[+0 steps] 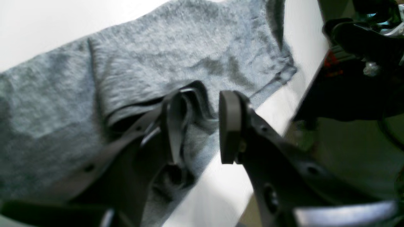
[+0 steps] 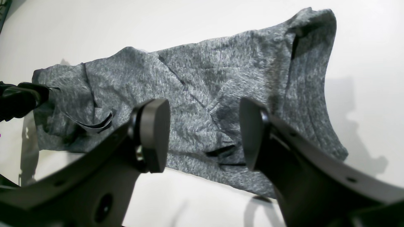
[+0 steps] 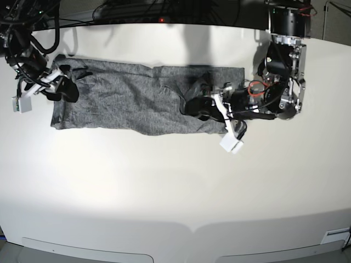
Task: Fold the T-shirt properly
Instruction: 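Fold the held strip end over onto the shirt with the left gripper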
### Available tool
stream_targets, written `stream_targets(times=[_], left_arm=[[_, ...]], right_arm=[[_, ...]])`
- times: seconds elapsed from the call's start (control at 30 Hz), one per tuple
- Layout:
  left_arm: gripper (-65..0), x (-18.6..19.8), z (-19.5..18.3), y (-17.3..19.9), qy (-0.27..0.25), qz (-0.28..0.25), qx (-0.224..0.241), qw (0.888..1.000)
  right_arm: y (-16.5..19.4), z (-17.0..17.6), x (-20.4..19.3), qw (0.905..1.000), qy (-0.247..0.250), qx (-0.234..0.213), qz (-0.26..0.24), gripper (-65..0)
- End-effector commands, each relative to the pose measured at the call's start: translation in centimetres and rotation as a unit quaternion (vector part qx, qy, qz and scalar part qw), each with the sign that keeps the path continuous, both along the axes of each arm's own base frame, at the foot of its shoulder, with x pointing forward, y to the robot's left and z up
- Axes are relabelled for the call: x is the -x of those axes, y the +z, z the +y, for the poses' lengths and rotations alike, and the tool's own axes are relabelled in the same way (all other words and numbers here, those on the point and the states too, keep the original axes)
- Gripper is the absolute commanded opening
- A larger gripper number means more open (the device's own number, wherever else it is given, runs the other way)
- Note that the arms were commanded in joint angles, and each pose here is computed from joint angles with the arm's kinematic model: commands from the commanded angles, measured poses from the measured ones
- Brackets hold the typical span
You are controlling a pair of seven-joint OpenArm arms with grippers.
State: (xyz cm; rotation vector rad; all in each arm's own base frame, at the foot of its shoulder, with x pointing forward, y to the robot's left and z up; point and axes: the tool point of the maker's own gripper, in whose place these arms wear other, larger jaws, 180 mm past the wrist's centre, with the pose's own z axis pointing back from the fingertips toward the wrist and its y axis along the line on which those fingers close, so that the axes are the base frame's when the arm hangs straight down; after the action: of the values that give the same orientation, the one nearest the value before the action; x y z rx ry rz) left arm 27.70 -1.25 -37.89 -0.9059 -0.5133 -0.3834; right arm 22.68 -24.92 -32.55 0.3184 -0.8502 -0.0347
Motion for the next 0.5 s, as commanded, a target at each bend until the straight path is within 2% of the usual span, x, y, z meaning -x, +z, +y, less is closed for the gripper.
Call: stream_targets(times=[0.0, 0.1, 0.27, 0.37, 0.47], left_arm=[[-45.4, -0.8, 0.1, 0.6, -0.001, -0.021, -0.010, 1.000], [-45.4, -0.7, 1.1, -0.8, -0.006, -0.020, -0.062, 0.998], [-45.4, 0.1, 1.7, -1.8, -0.024, -0.002, -0.092, 0.995], [-45.4, 0.2, 1.7, -1.7, -0.025, -0.001, -0.089, 0.996], [-45.4, -1.1, 1.0, -0.4, 0.002, -0.028, -0.051, 0.998]], right_arm=[[1.4, -0.2, -0.6, 0.9997, 0.005, 0.006, -0.025, -29.8], [1.4, -0.2, -0.6, 0.9997, 0.005, 0.006, -0.025, -29.8], [1.4, -0.2, -0.7, 0.9996, 0.004, 0.006, -0.026, -29.9], [1.6, -0.2, -0.8, 0.9994, 0.002, 0.005, -0.034, -29.9], [1.9, -0.2, -1.2, 0.9991, 0.001, 0.004, -0.041, -29.9]])
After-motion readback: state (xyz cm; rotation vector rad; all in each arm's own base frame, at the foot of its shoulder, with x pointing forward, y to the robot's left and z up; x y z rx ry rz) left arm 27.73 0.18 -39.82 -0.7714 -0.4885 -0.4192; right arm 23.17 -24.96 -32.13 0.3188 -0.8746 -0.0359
